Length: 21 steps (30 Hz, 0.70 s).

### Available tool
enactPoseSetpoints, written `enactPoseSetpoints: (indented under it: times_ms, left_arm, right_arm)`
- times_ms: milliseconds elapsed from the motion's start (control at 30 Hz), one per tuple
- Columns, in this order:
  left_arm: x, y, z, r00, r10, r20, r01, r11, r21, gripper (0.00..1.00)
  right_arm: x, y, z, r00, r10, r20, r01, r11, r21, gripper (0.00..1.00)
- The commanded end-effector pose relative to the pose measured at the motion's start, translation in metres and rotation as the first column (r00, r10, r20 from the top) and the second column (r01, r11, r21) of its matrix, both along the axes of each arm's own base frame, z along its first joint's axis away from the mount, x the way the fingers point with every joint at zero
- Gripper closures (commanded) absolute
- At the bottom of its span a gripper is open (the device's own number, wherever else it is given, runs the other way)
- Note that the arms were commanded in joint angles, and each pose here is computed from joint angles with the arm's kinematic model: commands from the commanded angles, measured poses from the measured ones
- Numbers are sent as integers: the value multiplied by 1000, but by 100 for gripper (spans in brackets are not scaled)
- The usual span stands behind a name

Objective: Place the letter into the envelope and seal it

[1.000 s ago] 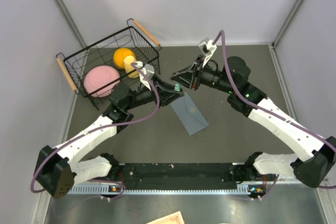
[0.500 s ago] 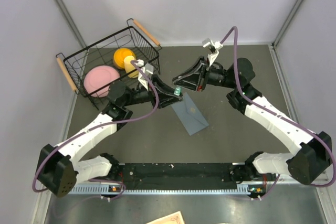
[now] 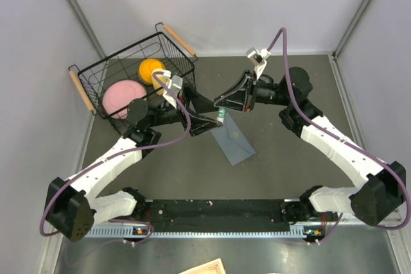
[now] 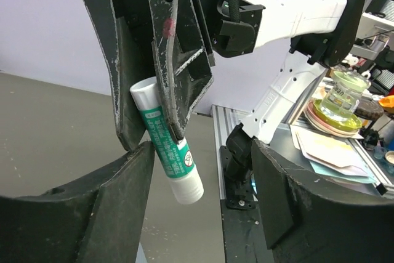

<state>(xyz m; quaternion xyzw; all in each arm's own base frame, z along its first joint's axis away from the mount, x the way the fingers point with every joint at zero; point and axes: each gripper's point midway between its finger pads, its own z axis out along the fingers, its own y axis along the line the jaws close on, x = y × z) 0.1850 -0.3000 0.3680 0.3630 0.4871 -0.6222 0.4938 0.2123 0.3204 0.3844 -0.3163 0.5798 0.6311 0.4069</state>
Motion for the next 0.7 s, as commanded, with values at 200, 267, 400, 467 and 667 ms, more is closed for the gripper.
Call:
enactPoseSetpoints:
  times_ms: [200, 267, 400, 467, 667]
  left_arm:
    - [-1, 15, 3, 999, 19, -38, -19, 1000, -17, 32]
    - [0, 14, 6, 997, 5, -76, -7, 1000, -26, 35]
    - [-3, 8, 15, 989, -80, -127, 76, 996, -40, 42]
    - [-5, 6, 18, 982, -105, -155, 98, 994, -47, 44]
    - [-7, 0, 19, 979, -109, -175, 101, 993, -54, 50]
  right_arm:
    - [-4, -7, 18, 1000, 27, 15, -27, 999, 36, 100]
    - [-7, -6, 15, 999, 46, 22, -46, 998, 33, 100]
    - [-12, -4, 7, 997, 68, 32, -68, 998, 11, 100]
    - [-10, -4, 6, 997, 60, 38, -60, 998, 8, 100]
    - [-14, 0, 6, 996, 67, 53, -68, 998, 10, 100]
